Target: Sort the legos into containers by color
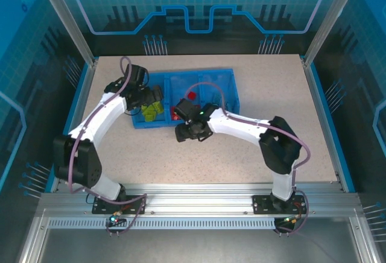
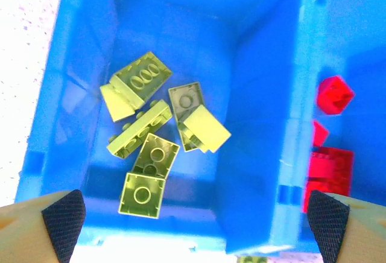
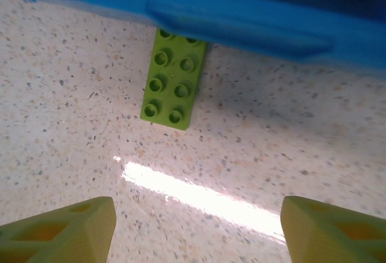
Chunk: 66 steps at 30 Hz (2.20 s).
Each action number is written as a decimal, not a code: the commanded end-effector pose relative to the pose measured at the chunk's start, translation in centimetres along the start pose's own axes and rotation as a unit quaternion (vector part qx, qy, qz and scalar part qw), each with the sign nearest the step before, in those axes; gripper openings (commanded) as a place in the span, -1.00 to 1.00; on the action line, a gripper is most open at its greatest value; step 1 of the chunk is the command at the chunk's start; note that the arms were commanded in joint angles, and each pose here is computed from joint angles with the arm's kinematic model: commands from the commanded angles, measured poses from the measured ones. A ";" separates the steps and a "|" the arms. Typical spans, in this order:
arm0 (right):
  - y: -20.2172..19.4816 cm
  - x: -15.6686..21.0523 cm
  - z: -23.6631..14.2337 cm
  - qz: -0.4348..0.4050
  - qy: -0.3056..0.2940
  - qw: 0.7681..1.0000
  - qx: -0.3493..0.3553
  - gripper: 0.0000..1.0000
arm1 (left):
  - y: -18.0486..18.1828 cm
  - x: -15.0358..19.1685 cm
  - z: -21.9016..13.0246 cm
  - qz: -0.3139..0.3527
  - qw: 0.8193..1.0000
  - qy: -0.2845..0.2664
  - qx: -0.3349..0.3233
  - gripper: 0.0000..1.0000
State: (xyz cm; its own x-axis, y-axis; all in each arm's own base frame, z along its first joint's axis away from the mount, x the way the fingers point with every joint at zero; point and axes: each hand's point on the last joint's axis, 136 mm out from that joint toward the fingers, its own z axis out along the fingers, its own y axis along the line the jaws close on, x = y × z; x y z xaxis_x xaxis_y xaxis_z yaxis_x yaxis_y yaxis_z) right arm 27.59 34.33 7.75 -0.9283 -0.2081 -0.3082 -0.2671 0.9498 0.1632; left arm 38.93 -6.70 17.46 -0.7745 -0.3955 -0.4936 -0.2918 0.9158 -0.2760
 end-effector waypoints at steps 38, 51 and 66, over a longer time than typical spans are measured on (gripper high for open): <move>2.2 1.3 4.1 -0.024 0.021 0.997 0.076 -0.41 | 8.4 7.4 -1.3 -0.087 0.996 0.026 -0.024 0.98; 9.2 -4.0 -3.2 -0.071 -0.043 0.994 -0.071 -0.40 | 9.2 7.7 -1.0 -0.090 0.995 0.029 -0.034 0.98; 10.5 -14.3 1.6 -0.035 -0.054 0.991 -0.121 -0.41 | 11.2 9.2 -1.0 -0.124 0.990 0.030 -0.051 0.98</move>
State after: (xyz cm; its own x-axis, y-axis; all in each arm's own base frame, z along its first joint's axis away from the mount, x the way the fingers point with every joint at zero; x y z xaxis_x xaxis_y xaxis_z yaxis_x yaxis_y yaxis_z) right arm 38.18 48.70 13.73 -0.8437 -0.2237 -0.4879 -0.4202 0.8409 0.3411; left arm 28.51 -0.38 10.50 -0.7255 -0.5789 -0.3722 -0.5042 0.8152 -0.2850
